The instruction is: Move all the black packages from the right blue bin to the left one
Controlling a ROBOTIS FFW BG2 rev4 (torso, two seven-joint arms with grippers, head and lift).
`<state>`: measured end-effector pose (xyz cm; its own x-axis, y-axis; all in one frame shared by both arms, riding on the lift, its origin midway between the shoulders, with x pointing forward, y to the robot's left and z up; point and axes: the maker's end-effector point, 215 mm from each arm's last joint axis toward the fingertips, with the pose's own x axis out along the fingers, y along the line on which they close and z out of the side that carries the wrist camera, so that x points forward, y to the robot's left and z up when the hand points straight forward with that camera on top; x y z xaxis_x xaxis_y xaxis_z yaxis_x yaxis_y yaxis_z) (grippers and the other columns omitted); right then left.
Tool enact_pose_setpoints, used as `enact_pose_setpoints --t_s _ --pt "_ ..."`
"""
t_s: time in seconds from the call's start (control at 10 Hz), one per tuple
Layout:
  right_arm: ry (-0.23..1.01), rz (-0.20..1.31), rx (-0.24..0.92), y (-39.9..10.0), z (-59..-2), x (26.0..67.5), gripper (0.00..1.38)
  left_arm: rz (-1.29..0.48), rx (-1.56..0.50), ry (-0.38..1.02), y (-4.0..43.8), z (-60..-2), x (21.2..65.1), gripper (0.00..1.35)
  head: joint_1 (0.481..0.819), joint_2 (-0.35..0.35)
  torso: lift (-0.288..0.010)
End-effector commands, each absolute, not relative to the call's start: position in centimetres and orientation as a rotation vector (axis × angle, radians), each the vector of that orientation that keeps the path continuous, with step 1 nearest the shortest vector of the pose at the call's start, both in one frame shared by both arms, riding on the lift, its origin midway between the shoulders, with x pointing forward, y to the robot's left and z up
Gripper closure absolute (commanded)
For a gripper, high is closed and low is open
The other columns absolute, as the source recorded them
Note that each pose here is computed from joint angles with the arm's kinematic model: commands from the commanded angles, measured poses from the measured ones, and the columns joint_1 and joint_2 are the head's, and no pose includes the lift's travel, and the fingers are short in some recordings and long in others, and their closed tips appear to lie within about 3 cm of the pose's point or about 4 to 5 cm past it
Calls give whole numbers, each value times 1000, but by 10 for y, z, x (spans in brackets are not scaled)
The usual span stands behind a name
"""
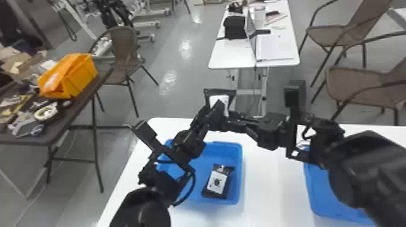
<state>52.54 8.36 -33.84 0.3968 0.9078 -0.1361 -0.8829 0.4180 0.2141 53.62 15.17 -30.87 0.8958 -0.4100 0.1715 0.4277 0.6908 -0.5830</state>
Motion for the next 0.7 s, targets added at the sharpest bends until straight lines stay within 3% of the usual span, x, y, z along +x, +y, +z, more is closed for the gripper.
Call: enact_pose_setpoints --t_s 0.0,0.6 --pt "249 1135 123 84 -340 525 1033 -455 -692 -40 157 -307 535 1214 695 238 0" --pt "220 1094 180 78 -336 534 1023 -383 -713 -134 178 -291 533 1214 695 258 0"
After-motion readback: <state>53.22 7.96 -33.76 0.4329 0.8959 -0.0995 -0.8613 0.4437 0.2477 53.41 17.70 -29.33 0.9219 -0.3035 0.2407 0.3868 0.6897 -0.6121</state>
